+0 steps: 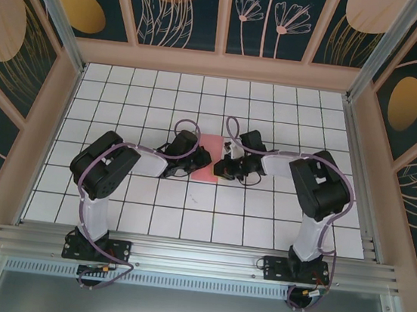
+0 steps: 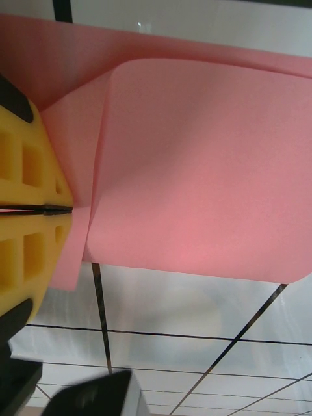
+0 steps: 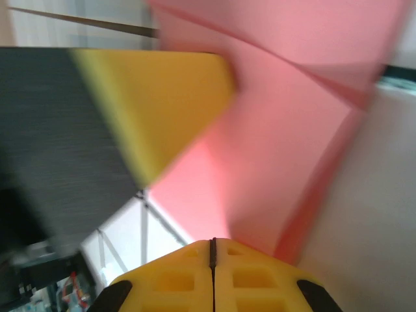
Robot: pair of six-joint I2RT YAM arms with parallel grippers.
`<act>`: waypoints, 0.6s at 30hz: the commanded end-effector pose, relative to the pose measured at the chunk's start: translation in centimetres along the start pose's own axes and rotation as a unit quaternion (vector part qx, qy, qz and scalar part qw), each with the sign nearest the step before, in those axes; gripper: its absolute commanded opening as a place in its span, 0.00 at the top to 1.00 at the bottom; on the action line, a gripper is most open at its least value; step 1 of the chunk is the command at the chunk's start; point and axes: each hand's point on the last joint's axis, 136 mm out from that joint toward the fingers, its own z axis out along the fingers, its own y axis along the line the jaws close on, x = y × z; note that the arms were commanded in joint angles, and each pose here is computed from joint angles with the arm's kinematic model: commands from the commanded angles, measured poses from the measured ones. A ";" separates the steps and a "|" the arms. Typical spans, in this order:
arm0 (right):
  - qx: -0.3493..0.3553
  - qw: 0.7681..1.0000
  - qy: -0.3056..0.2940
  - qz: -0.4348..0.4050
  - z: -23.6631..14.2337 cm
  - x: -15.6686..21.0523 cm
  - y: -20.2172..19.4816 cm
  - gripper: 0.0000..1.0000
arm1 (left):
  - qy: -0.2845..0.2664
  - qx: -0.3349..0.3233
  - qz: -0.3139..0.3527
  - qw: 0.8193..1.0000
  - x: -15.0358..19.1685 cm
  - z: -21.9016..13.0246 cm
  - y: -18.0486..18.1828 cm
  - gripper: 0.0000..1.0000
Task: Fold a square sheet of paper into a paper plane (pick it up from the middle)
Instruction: Fold the triangle a second time at the center of the table.
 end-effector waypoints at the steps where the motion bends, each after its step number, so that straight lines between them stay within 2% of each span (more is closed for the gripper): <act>1: 0.048 0.998 0.009 0.031 0.6 1.0 -2.8 0.94 | 0.012 -0.025 0.007 1.000 0.4 0.5 1.4 0.87; 10: 0.063 0.996 0.018 0.056 1.2 2.6 -4.9 0.98 | 0.013 0.032 0.034 0.999 -0.5 -1.5 -3.1 0.77; 15: 0.062 0.996 0.012 0.055 1.1 2.2 -4.7 0.99 | 0.030 0.051 0.002 0.998 0.6 -2.7 -3.5 0.94; 18: 0.063 0.997 0.009 0.053 1.0 2.0 -4.6 0.99 | 0.042 0.038 -0.009 0.998 1.4 -2.5 -2.7 0.98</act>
